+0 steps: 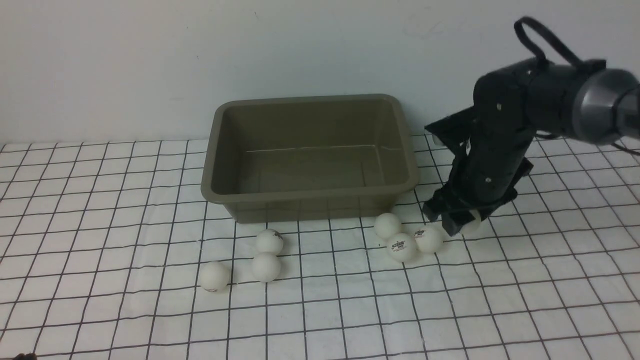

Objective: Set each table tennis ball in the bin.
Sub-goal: Use the right arm to clamp the table tennis ball closest to it, then use the right arm to put the table tennis ball into the box

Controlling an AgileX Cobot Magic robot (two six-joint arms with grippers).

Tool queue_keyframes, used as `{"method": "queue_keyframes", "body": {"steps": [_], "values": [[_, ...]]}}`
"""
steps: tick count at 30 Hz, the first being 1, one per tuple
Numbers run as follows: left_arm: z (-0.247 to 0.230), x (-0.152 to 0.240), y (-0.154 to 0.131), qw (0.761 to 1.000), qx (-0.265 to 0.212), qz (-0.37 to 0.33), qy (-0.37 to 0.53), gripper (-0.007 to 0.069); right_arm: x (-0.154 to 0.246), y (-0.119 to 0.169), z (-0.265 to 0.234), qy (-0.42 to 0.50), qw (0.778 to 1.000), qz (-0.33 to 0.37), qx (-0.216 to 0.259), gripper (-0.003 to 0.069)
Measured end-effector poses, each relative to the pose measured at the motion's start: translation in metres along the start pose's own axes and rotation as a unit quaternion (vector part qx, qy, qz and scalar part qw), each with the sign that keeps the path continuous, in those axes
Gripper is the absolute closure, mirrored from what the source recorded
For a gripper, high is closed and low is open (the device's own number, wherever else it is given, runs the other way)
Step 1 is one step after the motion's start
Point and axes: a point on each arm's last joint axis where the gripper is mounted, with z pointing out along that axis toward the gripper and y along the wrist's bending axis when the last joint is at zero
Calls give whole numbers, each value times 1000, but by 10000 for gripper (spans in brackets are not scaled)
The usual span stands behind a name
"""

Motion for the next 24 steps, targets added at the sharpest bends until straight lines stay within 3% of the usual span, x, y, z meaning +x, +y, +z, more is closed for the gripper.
{"method": "queue_keyframes", "body": {"steps": [7, 14, 24], "values": [[0, 0, 0, 1000, 0, 0, 0, 629, -43, 15, -49, -118, 992, -19, -47, 298], [0, 0, 0, 1000, 0, 0, 0, 629, -84, 36, -16, -138, 987, -34, -78, 296], [0, 0, 0, 1000, 0, 0, 0, 629, -97, 37, 0, -127, 988, -34, -86, 119]]}}
